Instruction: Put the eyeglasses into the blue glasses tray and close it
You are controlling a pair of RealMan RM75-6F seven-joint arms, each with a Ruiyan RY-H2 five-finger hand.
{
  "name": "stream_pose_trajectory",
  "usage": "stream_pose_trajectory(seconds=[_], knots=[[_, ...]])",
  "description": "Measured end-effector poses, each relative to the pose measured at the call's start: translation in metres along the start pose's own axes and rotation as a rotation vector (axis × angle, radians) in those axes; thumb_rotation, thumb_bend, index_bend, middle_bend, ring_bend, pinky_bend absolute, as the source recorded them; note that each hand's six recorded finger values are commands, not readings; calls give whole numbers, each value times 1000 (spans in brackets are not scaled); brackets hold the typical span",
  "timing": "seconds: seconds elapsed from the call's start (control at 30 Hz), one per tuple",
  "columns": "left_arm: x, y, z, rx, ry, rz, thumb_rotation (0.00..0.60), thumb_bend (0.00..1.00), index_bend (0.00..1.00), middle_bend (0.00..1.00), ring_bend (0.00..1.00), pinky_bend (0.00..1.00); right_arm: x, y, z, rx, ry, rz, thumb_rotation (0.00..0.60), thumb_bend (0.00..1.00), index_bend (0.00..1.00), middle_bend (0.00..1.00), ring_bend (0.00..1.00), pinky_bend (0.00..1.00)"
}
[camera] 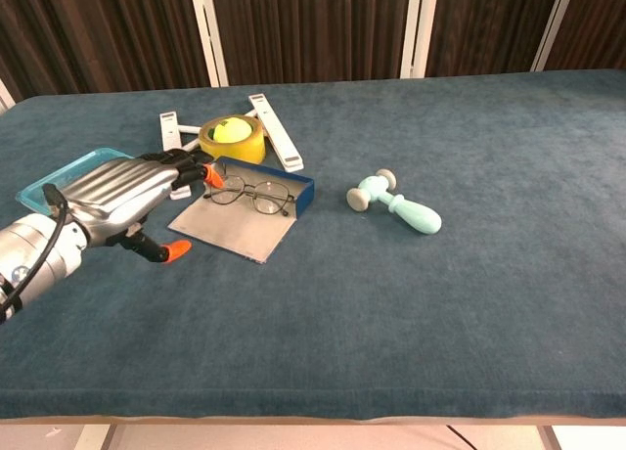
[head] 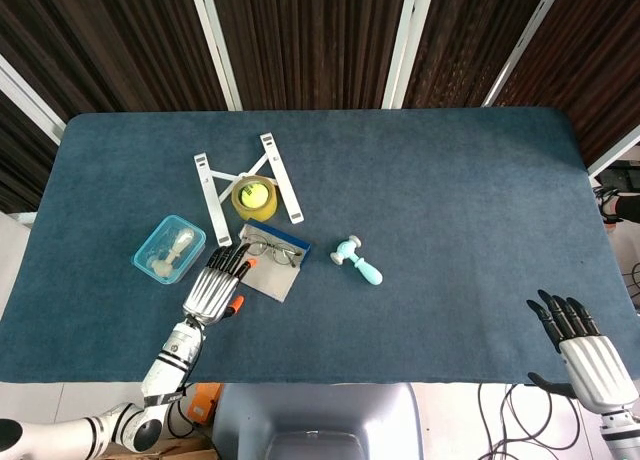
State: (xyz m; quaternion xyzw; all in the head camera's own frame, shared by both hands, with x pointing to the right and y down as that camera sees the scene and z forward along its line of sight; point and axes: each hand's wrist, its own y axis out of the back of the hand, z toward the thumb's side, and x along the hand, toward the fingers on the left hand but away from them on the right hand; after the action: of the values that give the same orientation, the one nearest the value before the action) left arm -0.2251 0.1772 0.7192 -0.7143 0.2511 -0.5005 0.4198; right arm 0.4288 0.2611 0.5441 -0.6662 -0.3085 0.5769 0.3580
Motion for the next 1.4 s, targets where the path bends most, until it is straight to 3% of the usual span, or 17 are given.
stream_pose_trajectory(seconds=[0.3, 1.4], knots=[[7, -21, 6, 25, 18, -8, 600, 289, 294, 28, 0, 128, 0, -1, 1, 1, 4, 1, 600, 183, 0, 0, 0, 0], [37, -28, 15, 21, 44, -31, 600, 291, 323, 30, 0, 129, -3, -1, 0, 4, -5, 3, 600, 182, 0, 0, 0, 0]])
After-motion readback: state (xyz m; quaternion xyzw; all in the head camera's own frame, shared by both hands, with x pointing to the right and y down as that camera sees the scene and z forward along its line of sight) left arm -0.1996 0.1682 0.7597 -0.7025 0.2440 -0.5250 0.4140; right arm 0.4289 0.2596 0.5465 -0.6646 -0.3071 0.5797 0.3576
